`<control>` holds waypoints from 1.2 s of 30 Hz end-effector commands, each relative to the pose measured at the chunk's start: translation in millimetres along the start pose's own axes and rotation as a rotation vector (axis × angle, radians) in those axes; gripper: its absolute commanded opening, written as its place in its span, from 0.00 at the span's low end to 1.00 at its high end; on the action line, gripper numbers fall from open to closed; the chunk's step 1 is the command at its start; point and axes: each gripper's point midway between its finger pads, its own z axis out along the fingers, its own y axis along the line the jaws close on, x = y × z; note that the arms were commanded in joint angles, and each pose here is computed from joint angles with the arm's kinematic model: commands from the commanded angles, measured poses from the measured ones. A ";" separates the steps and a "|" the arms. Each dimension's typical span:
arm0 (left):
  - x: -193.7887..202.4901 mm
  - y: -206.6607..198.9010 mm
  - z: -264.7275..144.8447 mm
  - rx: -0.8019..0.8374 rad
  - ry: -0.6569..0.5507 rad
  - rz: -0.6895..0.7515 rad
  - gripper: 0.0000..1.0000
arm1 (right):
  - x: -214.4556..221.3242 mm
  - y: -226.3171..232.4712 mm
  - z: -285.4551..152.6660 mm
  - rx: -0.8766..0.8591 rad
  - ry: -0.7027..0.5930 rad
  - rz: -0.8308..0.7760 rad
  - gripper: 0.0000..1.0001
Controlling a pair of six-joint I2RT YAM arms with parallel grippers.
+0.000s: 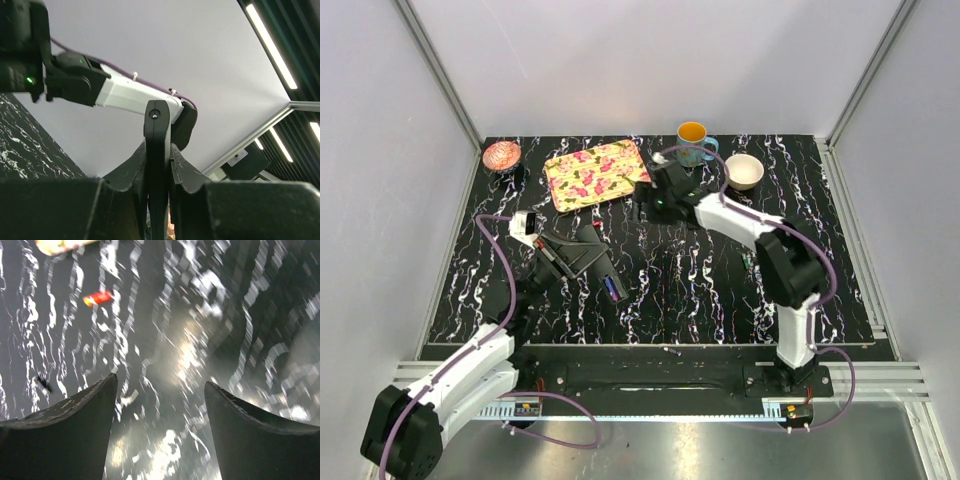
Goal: Load the batteries into the remote control
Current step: Pick up the battery from the center of the board.
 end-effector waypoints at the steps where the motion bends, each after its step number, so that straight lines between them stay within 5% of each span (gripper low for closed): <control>1: 0.7 1.9 -4.1 -0.021 0.003 0.010 0.00 | -39.6 62.2 35.8 -0.013 -0.125 -0.262 0.81; 4: 0.9 -2.2 -4.0 -0.015 0.008 0.009 0.00 | -36.0 66.9 72.2 0.029 -0.104 -0.357 0.89; 11: 0.7 -14.4 -0.3 0.015 0.030 0.031 0.00 | -25.5 65.3 117.3 0.064 -0.086 -0.403 0.88; 36: 2.9 -8.5 -11.7 0.004 0.013 0.016 0.00 | -5.0 103.9 145.8 0.125 -0.121 -0.530 0.86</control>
